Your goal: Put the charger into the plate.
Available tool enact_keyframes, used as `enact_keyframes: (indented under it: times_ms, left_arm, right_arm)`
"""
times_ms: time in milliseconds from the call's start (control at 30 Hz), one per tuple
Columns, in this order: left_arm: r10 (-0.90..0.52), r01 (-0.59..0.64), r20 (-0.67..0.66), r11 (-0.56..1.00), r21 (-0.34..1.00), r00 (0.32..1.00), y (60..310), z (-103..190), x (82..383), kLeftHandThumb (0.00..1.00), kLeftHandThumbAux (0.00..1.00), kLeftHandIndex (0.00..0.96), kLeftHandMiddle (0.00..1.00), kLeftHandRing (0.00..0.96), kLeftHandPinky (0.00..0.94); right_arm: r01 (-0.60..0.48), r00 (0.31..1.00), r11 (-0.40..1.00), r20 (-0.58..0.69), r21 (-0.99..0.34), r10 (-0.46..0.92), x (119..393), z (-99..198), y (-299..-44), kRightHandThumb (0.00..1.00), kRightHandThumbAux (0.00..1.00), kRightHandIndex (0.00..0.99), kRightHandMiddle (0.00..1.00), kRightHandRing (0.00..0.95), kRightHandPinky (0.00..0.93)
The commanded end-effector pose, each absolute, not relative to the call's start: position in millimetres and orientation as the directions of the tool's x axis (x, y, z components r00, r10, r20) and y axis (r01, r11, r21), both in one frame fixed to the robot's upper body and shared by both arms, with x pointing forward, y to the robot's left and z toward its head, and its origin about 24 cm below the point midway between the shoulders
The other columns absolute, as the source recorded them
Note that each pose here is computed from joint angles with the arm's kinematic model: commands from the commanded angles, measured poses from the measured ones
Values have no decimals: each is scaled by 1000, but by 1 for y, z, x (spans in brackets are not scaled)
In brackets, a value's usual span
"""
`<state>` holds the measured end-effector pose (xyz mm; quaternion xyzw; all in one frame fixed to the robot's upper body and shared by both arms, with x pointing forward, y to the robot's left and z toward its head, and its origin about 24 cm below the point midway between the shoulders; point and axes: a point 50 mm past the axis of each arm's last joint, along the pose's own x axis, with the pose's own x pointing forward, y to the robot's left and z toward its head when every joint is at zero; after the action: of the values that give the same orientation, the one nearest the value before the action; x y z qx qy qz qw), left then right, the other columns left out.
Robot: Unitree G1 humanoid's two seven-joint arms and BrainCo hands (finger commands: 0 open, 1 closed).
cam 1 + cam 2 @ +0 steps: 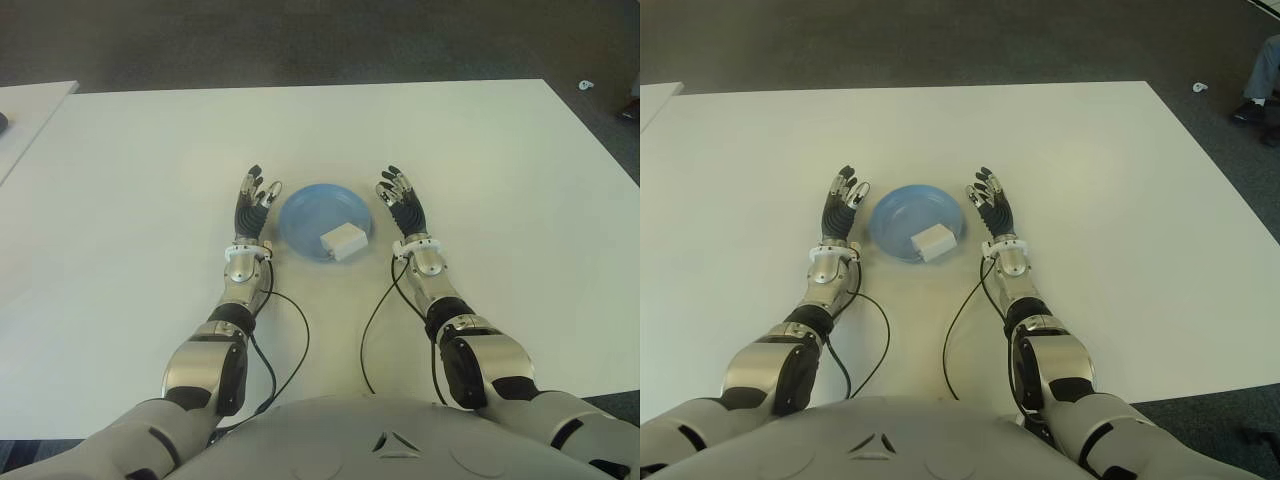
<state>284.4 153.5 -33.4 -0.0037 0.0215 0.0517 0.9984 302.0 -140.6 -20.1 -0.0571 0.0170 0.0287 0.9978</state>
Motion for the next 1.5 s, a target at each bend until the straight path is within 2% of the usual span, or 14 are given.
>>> enact_keyframes:
  times_ms: [33, 1133, 1500]
  left_arm:
    - [95, -104, -246, 994, -25, 965, 151, -69, 257, 0, 454, 0, 0, 0, 0]
    - [29, -35, -247, 999, -21, 969, 152, -69, 258, 0, 495, 0, 0, 0, 0]
    - [2, -7, -265, 1000, -19, 964, 153, -71, 257, 0, 486, 0, 0, 0, 0]
  right_arm:
    - [-15, 943, 996, -331, -91, -16, 249, -80, -155, 0, 482, 62, 153, 149, 150]
    - [9, 946, 996, -322, -86, -37, 249, -80, -154, 0, 462, 57, 141, 142, 153]
    - [15, 944, 996, -327, -86, -43, 249, -80, -155, 0, 455, 50, 104, 104, 112]
